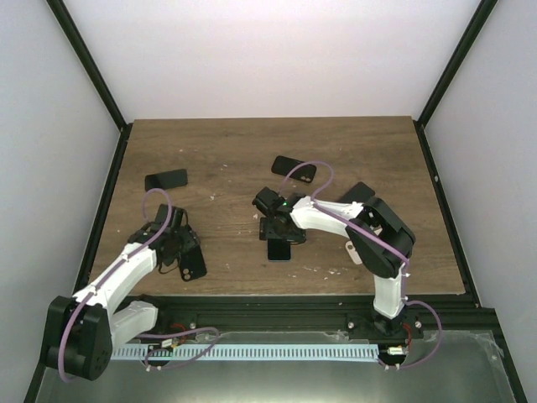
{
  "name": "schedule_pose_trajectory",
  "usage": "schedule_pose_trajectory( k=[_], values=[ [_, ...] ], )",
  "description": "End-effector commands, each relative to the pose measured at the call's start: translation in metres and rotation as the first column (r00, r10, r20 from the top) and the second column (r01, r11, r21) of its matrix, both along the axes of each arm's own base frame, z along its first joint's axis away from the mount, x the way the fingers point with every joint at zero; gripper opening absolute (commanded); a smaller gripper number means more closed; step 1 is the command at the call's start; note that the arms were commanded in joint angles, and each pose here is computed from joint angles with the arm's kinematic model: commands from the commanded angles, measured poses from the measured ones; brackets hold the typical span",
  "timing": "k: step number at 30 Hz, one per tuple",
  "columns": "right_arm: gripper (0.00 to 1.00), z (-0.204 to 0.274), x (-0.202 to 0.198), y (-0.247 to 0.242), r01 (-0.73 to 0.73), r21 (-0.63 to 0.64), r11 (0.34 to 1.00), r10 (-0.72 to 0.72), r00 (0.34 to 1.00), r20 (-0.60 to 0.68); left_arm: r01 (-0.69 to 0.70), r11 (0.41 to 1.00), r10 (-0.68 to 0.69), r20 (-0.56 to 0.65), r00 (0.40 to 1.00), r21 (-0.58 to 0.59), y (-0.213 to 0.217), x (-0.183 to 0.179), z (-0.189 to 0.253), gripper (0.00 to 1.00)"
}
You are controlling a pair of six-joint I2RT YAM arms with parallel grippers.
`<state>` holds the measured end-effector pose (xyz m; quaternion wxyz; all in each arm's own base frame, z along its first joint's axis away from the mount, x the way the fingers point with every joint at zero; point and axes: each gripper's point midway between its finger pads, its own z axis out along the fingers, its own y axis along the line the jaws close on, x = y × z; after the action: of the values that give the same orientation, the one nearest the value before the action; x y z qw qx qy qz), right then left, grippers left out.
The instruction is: Put the phone into the phone case
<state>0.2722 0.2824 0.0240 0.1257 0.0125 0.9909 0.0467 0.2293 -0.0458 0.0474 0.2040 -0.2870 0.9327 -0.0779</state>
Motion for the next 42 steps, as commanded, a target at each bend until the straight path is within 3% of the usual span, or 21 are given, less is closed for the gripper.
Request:
schedule_pose_trajectory(
  k=[1, 7, 22, 42],
  values=[
    [0.93, 0.001, 0.001, 0.005, -0.019, -0.024, 1.000, 0.019, 1.000, 0.011, 0.002, 1.000, -0.002, -0.008, 1.000, -0.006, 0.000, -0.003, -0.008, 0.75],
    [0.99, 0.001, -0.001, 0.012, -0.040, -0.021, 0.999, 0.040, 0.999, 0.012, -0.017, 0.999, 0.018, -0.010, 1.000, 0.031, 0.007, -0.004, -0.013, 0.74],
    [0.89, -0.010, -0.004, 0.007, -0.059, -0.064, 0.996, 0.058, 0.998, -0.009, -0.013, 0.999, 0.014, -0.040, 0.999, 0.033, 0.007, -0.009, -0.028, 0.62],
    [0.75, -0.013, 0.000, -0.027, -0.047, -0.151, 0.987, 0.052, 0.998, 0.033, 0.075, 0.969, -0.077, -0.002, 0.997, -0.234, -0.048, 0.003, -0.031, 0.07]
  ],
)
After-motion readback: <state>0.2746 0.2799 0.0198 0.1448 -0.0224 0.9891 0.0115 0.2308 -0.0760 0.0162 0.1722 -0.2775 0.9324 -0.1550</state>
